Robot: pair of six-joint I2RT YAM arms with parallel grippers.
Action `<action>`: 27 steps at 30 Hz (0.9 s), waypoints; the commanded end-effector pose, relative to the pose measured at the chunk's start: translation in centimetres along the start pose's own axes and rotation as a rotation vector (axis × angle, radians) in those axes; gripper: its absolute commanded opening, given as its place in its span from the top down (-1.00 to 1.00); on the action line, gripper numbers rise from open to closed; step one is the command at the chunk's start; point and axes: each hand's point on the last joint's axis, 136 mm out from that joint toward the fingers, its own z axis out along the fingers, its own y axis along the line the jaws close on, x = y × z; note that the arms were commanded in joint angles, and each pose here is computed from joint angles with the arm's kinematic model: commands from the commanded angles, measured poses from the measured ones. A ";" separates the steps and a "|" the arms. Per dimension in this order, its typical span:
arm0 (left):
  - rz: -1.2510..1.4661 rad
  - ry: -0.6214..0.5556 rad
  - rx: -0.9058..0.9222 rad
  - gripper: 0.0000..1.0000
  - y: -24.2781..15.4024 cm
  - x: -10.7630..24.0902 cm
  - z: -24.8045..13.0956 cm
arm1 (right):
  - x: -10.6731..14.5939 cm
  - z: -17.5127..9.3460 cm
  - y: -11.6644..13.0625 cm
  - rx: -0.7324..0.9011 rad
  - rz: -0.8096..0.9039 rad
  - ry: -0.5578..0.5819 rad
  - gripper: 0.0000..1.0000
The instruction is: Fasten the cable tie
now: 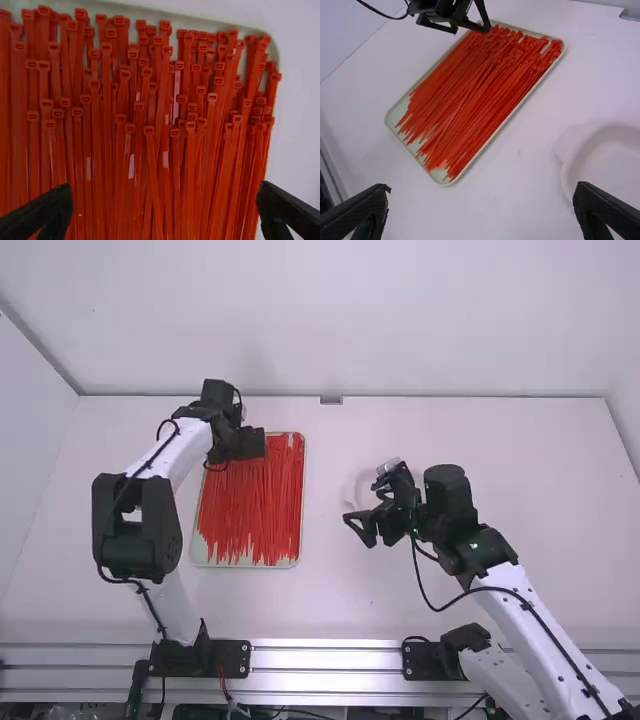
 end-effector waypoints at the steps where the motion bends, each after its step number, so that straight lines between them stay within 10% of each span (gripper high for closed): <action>1: 0.020 -0.017 0.007 -0.66 -0.5 -0.8 -0.3 | -1.3 -0.3 0.4 -0.012 -0.018 -0.022 -0.97; 27: 0.004 -0.038 0.013 -0.55 0.4 1.1 3.8 | -1.0 -0.3 0.3 -0.006 -0.015 -0.013 -0.97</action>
